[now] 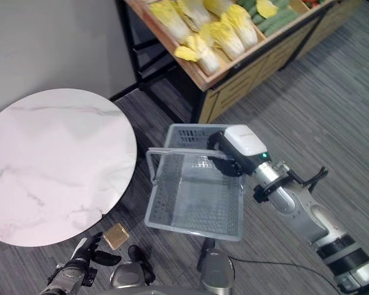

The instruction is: Get the vegetables into the basket

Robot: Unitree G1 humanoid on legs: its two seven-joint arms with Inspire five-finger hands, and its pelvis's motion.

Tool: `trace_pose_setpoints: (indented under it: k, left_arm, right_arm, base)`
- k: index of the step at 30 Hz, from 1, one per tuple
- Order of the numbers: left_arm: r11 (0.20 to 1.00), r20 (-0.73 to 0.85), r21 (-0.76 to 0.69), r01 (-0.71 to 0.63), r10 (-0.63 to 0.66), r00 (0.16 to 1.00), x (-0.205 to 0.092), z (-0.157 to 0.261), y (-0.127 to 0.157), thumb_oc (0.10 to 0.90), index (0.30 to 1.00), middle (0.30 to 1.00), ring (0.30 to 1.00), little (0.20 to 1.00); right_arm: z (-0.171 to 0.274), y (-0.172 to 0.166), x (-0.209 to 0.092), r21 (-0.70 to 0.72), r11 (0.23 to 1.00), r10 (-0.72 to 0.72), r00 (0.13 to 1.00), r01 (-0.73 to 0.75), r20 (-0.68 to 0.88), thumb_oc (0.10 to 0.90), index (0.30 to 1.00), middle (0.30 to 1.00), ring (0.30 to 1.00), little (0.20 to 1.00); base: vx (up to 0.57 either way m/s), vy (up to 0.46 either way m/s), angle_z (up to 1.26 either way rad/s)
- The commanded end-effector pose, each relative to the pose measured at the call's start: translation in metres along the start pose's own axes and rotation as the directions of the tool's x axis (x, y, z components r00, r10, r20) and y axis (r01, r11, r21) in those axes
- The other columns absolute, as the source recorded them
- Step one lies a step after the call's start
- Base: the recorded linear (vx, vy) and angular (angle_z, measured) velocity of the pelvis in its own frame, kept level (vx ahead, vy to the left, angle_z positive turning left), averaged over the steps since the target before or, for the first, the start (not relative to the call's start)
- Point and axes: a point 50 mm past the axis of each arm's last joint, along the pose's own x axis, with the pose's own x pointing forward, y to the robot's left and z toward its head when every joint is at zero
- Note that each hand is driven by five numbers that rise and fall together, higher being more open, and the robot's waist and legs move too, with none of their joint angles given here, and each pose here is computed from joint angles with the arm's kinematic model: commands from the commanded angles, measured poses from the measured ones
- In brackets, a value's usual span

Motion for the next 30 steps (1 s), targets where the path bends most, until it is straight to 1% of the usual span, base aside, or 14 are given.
trace_pose_setpoints:
  k: [1,3,9,19,22,24,25,27,30]
  left_arm:
    - [0.996,0.034,0.051,0.073,-0.075,0.997,0.001,0.01,-0.021,0.9,1.0,1.0,1.0,1.0]
    - [0.995,0.033,0.057,0.081,-0.083,0.996,0.001,0.01,-0.024,0.9,1.0,1.0,1.0,1.0]
    - [0.992,0.028,0.065,0.104,-0.106,0.994,0.0,0.009,-0.032,0.9,1.0,1.0,1.0,1.0]
    - [0.991,0.023,0.069,0.115,-0.117,0.993,-0.002,0.007,-0.038,0.9,1.0,1.0,1.0,1.0]
    - [0.993,0.036,0.045,0.109,-0.111,0.993,-0.001,0.011,-0.04,0.9,1.0,1.0,1.0,1.0]
    - [0.994,0.048,0.022,0.105,-0.106,0.993,-0.001,0.014,-0.041,0.9,1.0,1.0,1.0,1.0]
    - [0.994,0.048,0.023,0.105,-0.106,0.993,-0.001,0.014,-0.041,0.9,1.0,1.0,1.0,1.0]
    - [0.995,0.074,-0.067,0.072,-0.067,0.995,-0.002,0.019,-0.042,0.9,1.0,1.0,1.0,1.0]
    - [0.995,0.098,-0.075,0.068,-0.06,0.993,-0.004,0.02,-0.044,0.9,1.0,1.0,1.0,1.0]
  right_arm:
    - [0.03,-0.061,0.017,0.022,0.952,-0.304,0.933,0.306,0.192,0.4,0.3,0.3,0.3,0.3]
    - [0.028,-0.06,0.012,0.016,0.954,-0.296,0.938,0.298,0.179,0.4,0.3,0.3,0.3,0.3]
    - [0.022,-0.061,-0.002,-0.004,0.958,-0.283,0.948,0.287,0.148,0.4,0.3,0.3,0.3,0.3]
    - [0.015,-0.057,-0.02,-0.022,0.961,-0.273,0.957,0.276,0.098,0.4,0.3,0.3,0.3,0.3]
    - [0.008,-0.055,-0.036,-0.025,0.96,-0.276,0.96,0.277,0.039,0.4,0.3,0.3,0.3,0.3]
    - [0.007,-0.056,-0.041,-0.016,0.958,-0.285,0.958,0.285,0.026,0.4,0.3,0.3,0.3,0.3]
    - [0.007,-0.056,-0.041,-0.016,0.958,-0.285,0.958,0.286,0.025,0.4,0.3,0.3,0.3,0.3]
    - [0.005,-0.051,-0.041,0.002,0.957,-0.291,0.957,0.291,0.015,0.4,0.3,0.3,0.3,0.3]
    - [0.004,-0.048,-0.036,0.005,0.961,-0.277,0.961,0.276,0.015,0.4,0.3,0.3,0.3,0.3]
  base:
    - [-0.01,-0.124,-0.45]
    - [-0.01,-0.102,-0.5]
    - [-0.03,-0.103,0.01]
    - [-0.03,-0.088,-0.12]
    - [-0.01,-0.202,0.01]
    - [0.02,-0.187,0.1]
    - [0.03,-0.118,-0.04]
    - [-0.05,0.006,-0.36]
    - [0.02,0.045,-0.86]
